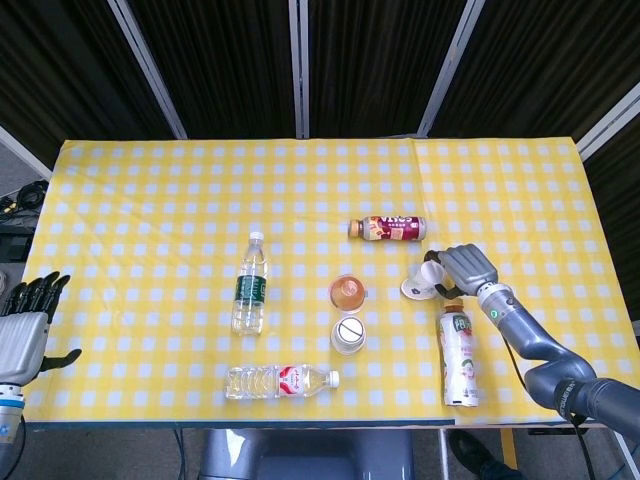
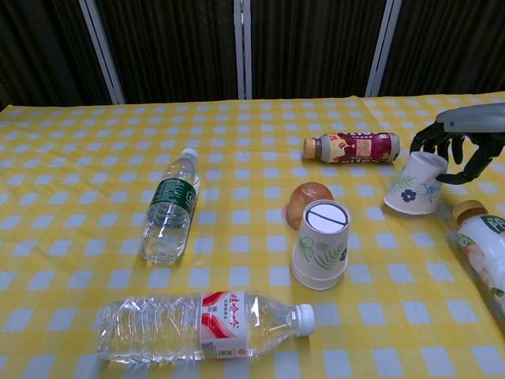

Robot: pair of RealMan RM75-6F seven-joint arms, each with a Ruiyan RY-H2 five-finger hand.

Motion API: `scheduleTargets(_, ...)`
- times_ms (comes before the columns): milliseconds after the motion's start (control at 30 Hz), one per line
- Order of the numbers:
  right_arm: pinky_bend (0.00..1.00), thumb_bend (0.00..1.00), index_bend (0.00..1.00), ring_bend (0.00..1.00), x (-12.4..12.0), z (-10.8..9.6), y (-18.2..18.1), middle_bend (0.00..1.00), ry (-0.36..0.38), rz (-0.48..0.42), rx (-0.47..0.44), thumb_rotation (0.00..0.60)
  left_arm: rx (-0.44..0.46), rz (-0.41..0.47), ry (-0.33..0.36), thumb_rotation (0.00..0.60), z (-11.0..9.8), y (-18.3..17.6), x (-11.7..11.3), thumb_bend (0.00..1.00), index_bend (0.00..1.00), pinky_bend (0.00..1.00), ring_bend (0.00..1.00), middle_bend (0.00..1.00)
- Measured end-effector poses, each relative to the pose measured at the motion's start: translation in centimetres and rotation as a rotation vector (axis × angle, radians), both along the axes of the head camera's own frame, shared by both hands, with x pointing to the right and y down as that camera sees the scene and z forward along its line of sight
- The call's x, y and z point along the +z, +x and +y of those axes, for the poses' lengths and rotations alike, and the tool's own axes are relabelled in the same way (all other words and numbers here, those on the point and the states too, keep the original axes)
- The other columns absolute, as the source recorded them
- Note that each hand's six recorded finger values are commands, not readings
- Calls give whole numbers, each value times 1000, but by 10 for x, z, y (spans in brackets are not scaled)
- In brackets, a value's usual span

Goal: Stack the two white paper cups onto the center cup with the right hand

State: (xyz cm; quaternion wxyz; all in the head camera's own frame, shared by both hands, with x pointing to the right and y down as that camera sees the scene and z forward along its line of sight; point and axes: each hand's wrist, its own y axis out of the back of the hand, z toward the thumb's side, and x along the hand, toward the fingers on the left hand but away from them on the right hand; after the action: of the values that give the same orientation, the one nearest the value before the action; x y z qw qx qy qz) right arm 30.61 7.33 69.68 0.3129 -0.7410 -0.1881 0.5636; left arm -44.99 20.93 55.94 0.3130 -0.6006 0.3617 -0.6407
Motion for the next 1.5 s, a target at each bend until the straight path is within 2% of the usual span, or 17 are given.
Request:
scheduleTargets(167,419,402,424,412,-15,-4,-6,464,35,-46,3,600,0,4,0,600,0,0,0,0,0,0,0,0)
scheduleTargets(400,420,402,439,412,-58,-5,-25,490,101,-144,-33,600,11,19,0,600,1,3,-2,0,0,0,0,0)
scheduleTargets(600,420,402,439,410,-100,10,-53,485,141,-233,-100,600,22,37,8,600,2,6,-6,0,0,0,0,0)
scheduleTargets(733,420,402,436,404,-116,26,-72,475,151,-260,-167,600,23,53,21,600,2,6,-12,0,0,0,0,0)
scheduleTargets(1100,421,402,435,400,-120,63,-117,474,193,-238,-369,600,27,92,49,600,5,5,-27,0,0,0,0,0)
scheduleTargets(1333,421,401,435,400,-114,75,-140,473,239,-207,-458,600,32,100,47,600,7,5,-29,0,0,0,0,0)
scheduleTargets(1500,421,402,435,400,-109,75,-148,473,284,-181,-482,600,32,98,44,600,7,5,-28,0,0,0,0,0)
